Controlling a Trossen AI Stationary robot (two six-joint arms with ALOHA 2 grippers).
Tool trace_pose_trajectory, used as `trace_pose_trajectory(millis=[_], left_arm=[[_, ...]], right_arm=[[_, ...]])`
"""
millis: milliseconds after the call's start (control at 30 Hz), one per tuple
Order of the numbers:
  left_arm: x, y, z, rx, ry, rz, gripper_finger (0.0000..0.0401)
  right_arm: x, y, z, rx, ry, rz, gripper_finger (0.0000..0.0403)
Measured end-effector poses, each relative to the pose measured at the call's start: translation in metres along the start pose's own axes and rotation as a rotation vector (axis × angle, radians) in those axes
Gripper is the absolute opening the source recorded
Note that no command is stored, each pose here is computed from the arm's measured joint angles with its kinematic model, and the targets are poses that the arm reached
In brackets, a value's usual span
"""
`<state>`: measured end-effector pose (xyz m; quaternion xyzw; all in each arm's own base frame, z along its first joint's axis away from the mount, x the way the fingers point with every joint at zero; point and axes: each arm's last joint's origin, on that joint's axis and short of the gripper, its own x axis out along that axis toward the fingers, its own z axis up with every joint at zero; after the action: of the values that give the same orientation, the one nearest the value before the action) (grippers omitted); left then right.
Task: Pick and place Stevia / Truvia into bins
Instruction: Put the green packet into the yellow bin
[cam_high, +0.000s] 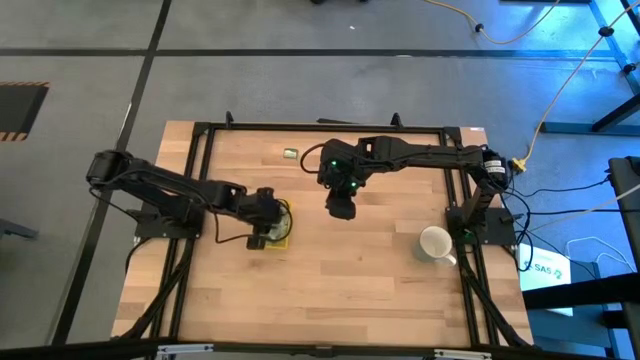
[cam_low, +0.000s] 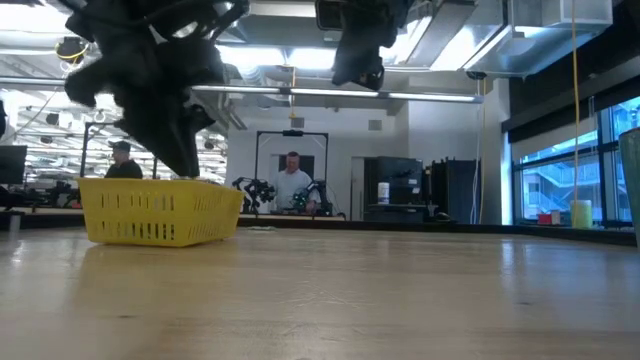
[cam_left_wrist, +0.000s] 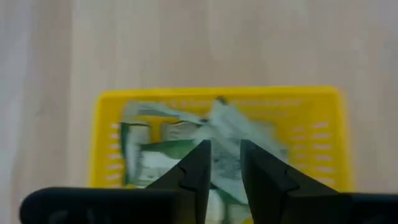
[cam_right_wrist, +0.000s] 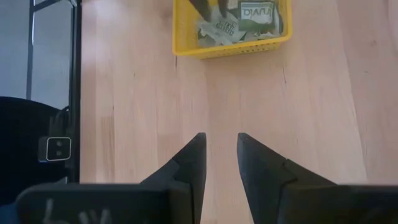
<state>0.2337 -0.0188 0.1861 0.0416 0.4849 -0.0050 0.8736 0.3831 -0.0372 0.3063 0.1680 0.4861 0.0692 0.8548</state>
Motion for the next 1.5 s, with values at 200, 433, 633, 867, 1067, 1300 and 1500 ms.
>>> trace_pose_trajectory(millis=[200, 433, 633, 867, 1067, 1300, 1500], left_arm=[[-0.028, 0.003, 0.016, -0.064, -0.129, -0.023, 0.0088], [-0.063, 0.044, 0.033, -0.318, -0.28, 0.143, 0.0088], [-0.062, 0.093, 0.025, -0.419, -0.247, 0.237, 0.0088], [-0.031, 0.147, 0.011, -0.46, -0.184, 0.25, 0.0088], [-0.003, 0.183, 0.002, -0.475, -0.219, 0.213, 0.0088], [0.018, 0.204, -0.014, -0.46, -0.164, 0.244, 0.0088], [0.03, 0.22, -0.02, -0.421, -0.154, 0.291, 0.0096]], right_arm=[[0.0, 0.0, -0.001, -0.003, 0.009, -0.001, 0.0094], [-0.001, -0.003, -0.008, -0.011, 0.078, -0.009, 0.0094], [-0.004, -0.01, -0.01, 0.012, 0.103, -0.021, 0.0094], [-0.005, -0.015, -0.007, -0.023, 0.069, -0.133, 0.0094], [-0.016, -0.012, -0.005, -0.056, -0.018, -0.18, 0.0094], [-0.039, -0.006, -0.031, -0.06, -0.233, -0.167, 0.0094], [-0.048, -0.005, -0.062, 0.002, -0.375, -0.138, 0.0094]])
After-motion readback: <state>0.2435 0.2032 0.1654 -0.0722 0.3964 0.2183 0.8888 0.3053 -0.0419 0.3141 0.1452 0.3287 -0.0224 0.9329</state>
